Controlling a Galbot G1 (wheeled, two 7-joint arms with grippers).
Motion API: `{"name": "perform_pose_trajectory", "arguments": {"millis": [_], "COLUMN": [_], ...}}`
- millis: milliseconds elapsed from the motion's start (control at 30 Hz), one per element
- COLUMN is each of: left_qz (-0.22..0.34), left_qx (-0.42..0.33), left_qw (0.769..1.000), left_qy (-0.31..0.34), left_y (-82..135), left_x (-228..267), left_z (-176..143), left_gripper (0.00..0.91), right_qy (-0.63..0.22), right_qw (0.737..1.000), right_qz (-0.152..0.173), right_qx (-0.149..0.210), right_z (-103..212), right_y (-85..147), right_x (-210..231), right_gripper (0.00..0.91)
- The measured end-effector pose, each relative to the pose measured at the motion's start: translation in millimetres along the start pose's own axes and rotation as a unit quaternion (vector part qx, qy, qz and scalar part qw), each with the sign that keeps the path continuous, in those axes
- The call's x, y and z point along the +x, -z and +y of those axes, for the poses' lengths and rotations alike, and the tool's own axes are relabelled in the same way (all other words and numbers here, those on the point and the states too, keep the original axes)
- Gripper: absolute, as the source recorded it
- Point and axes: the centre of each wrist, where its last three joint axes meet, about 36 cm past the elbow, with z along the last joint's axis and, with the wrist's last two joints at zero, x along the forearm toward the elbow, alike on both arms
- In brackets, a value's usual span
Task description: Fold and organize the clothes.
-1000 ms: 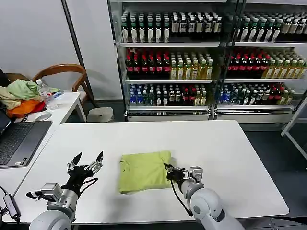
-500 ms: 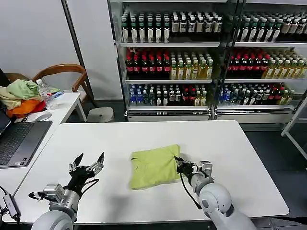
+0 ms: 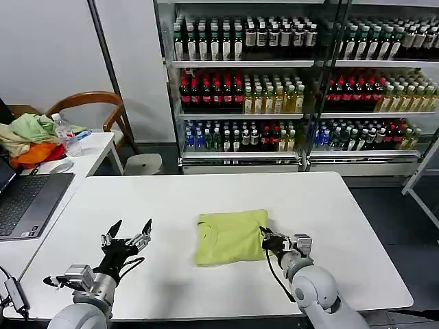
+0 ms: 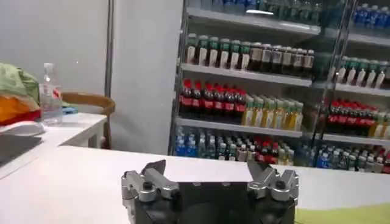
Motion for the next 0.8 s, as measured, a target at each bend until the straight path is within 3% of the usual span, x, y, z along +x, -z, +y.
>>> {"name": "perform_pose_trajectory", "arguments": {"millis": [600, 633, 667, 700, 800], "left_qz": [-0.001, -0.001, -0.001, -0.001, -0.002], "left_qx": [-0.006, -0.006, -0.006, -0.006, -0.007], "left_qw": [1.000, 1.000, 1.000, 1.000, 1.000], "left_qy": [-0.001, -0.002, -0.002, -0.003, -0.006], "left_y": [-0.9, -0.9, -0.8, -0.6, -0.3], "left_x": [6.9, 7.1, 7.2, 7.5, 7.6], "left_z": [-3.2, -3.3, -3.6, -3.9, -4.9], "left_gripper": [0.907, 0.907, 0.907, 0.907, 0.907], "right_qy": [-0.029, -0.030, -0.031, -0.032, -0.036], "right_qw": [0.999, 0.999, 0.999, 0.999, 0.999], "right_qz": [-0.013, -0.015, -0.017, -0.018, -0.020], "right_qx": [-0.006, -0.006, -0.005, -0.004, 0.003], "right_z": [-6.0, -6.5, -6.8, -7.1, -9.4], "right_y": [-10.5, -10.4, -10.2, -10.1, -10.4], "right_x": [3.6, 3.7, 3.8, 3.8, 3.3], "right_gripper": [0.000, 0.060, 0.554, 0.907, 0.907]}}
